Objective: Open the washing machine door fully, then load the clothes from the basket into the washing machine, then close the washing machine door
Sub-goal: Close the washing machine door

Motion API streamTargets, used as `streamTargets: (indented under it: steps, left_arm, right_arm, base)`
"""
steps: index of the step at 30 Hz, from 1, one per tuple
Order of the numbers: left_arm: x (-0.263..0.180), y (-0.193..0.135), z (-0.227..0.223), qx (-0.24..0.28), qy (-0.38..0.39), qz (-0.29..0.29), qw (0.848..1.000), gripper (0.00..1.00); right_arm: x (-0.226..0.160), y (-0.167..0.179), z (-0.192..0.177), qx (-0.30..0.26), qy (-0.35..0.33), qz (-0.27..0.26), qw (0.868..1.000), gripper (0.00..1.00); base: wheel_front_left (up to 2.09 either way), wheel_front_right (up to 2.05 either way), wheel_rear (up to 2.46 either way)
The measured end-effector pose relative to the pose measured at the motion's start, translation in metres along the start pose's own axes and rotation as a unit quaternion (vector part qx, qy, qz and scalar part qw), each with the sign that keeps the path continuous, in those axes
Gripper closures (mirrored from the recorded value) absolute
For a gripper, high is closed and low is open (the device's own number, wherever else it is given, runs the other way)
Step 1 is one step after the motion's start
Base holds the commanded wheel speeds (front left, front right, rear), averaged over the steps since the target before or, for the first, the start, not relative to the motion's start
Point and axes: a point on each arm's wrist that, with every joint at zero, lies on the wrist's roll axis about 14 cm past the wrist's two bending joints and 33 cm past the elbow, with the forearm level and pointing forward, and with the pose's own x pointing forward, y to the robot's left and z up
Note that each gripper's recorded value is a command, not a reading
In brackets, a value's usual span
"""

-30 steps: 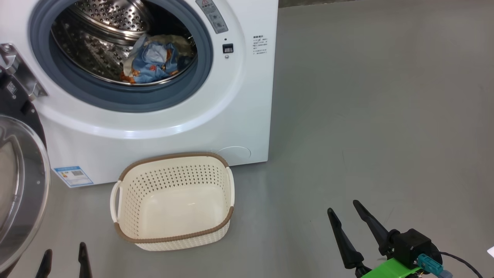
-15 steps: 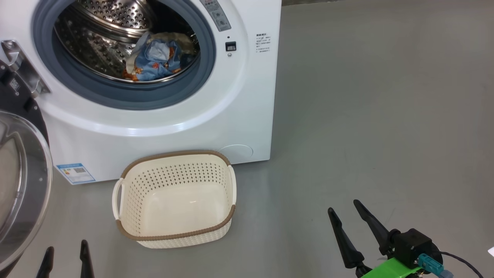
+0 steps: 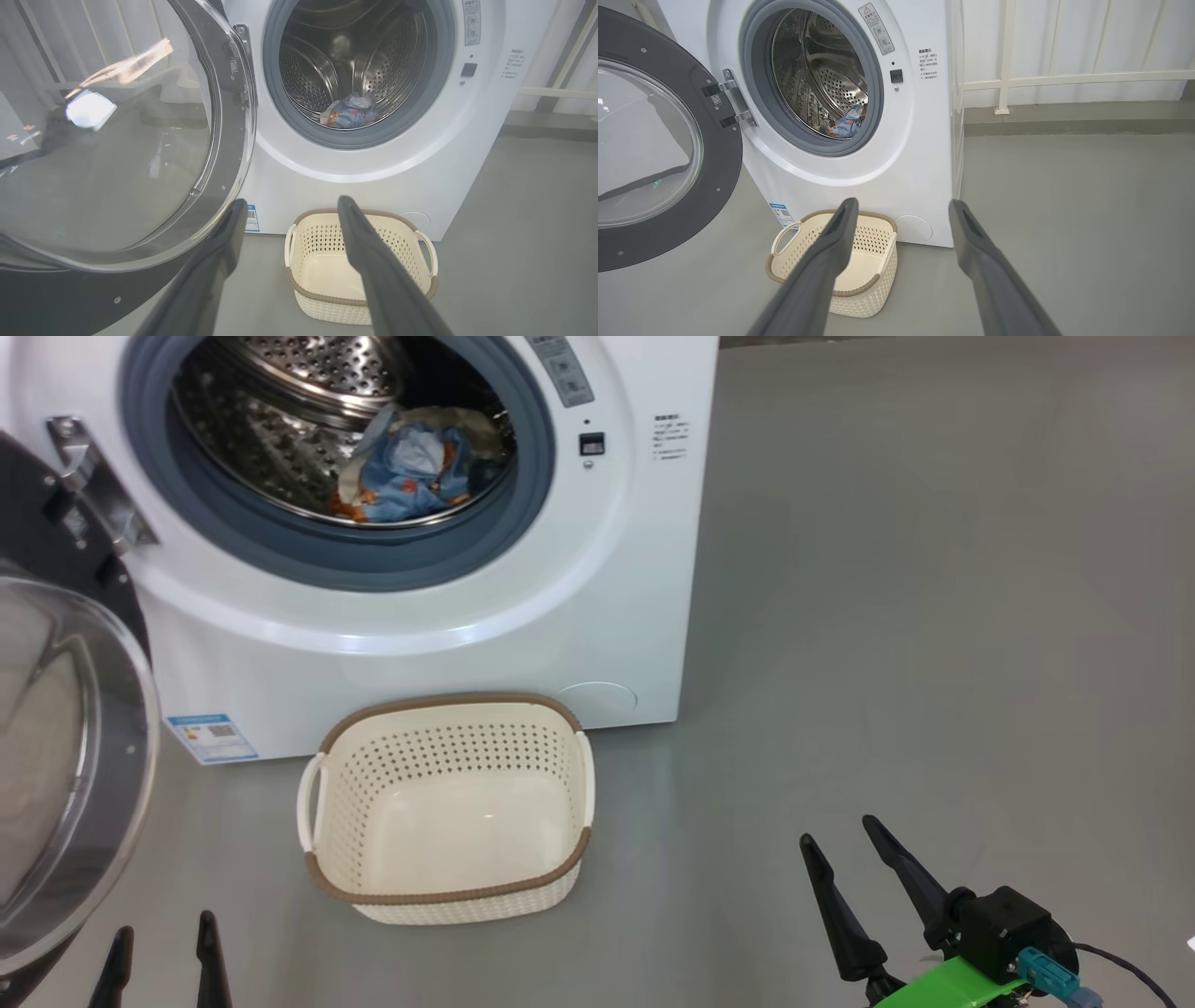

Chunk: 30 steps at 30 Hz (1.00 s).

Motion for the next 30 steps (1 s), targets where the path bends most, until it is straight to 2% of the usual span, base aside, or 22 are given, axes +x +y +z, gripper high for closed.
streamTargets:
  steps: [12, 30]
  left_arm:
    - [-0.019, 0.023, 0.003, 0.007, -0.005, 0.035, 0.999, 0.00]
    - [-0.065, 0.075, 0.000, 0.007, -0.001, 0.124, 0.992, 0.00]
  right_arm:
    - [0.014, 0.026, 0.002, -0.001, -0.003, 0.045, 0.999, 0.00]
    - [0.034, 0.081, 0.004, -0.003, -0.009, 0.132, 0.991, 0.00]
  base:
    - [0.00, 0.00, 0.00]
    - [0.00, 0.00, 0.00]
